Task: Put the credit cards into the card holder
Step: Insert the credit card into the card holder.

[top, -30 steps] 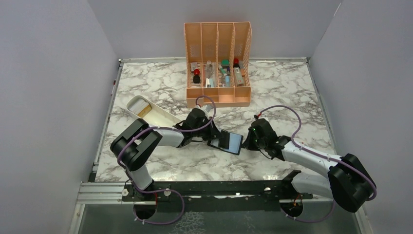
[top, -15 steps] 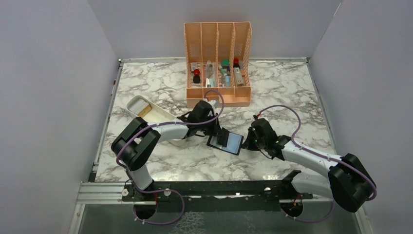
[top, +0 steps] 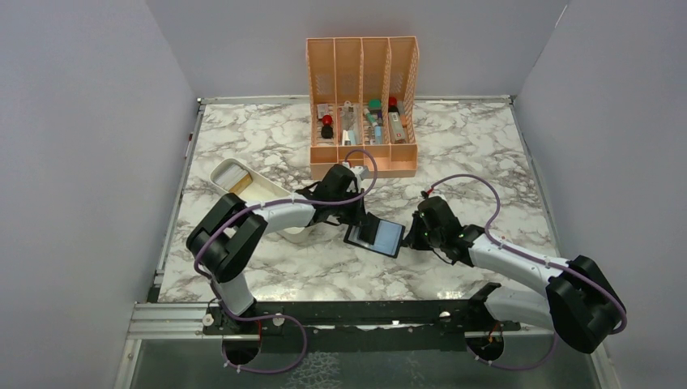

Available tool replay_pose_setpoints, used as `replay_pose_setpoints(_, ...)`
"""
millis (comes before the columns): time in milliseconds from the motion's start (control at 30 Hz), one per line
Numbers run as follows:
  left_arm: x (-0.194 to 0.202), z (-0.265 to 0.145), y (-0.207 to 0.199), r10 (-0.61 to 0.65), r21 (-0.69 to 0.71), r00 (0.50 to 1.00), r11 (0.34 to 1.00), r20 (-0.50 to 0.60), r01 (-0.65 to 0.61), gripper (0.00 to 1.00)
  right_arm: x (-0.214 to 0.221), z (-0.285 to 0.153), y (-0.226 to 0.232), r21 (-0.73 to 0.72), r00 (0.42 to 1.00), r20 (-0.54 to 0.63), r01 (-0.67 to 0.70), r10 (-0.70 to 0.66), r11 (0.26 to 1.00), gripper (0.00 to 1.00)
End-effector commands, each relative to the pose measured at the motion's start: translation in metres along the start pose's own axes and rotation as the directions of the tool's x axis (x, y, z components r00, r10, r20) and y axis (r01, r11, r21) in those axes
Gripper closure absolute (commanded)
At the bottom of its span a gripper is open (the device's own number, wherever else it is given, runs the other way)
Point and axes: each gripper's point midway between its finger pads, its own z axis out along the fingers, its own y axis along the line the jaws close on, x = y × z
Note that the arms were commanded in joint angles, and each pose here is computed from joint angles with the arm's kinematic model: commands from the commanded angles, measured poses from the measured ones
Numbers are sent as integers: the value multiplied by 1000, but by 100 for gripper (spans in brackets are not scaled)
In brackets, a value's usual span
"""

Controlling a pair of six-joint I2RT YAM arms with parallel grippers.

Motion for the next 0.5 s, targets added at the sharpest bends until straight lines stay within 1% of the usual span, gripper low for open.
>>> replay_pose_setpoints(0, 22, 6, 17, 15, -48, 997, 999, -78, -18, 100, -5, -5, 6, -22, 1000, 4, 4, -4, 1000, 99)
replay_pose_setpoints(467, 32, 8, 11, -49, 0, 996, 999, -69, 49, 99, -5, -4, 9, -32, 1000, 1, 1, -1, 999, 99)
